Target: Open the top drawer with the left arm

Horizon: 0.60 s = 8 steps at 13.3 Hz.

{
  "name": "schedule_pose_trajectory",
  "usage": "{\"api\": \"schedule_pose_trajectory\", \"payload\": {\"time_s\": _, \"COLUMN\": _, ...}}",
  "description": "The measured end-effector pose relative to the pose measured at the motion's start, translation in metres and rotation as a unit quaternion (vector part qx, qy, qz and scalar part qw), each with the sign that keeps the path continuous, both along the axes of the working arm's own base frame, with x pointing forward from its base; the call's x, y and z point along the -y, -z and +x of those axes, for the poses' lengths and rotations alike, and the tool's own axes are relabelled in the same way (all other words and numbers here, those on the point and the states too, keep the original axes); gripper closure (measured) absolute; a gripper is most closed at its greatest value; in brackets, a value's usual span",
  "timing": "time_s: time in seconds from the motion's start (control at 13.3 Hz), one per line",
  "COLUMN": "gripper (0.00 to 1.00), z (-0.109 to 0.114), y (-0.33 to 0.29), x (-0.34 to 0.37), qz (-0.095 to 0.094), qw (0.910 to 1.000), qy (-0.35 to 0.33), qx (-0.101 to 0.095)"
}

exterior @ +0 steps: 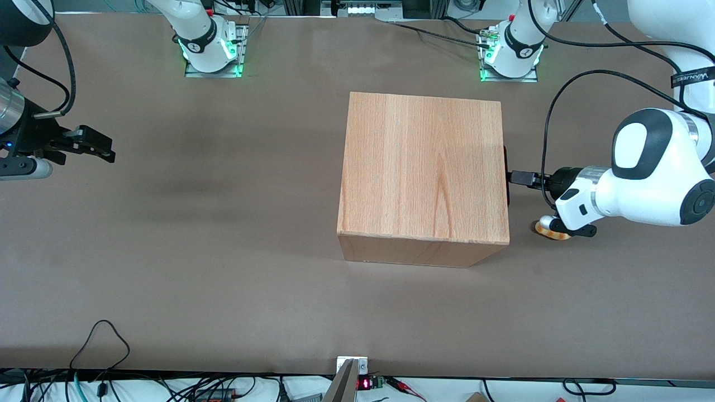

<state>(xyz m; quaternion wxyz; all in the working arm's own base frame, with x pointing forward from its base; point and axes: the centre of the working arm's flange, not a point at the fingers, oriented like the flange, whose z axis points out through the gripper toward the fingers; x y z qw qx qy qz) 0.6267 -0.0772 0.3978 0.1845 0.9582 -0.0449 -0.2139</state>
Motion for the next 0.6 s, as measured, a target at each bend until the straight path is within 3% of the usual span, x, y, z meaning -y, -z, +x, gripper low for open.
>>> {"api": "schedule_pose_trajectory", "payload": {"time_s": 0.6, "gripper": 0.0, "z": 0.001, "y": 0.014, "x": 0.005, "qz": 0.001, "qw": 0.9999, "qy": 0.004, "qx": -0.011}}
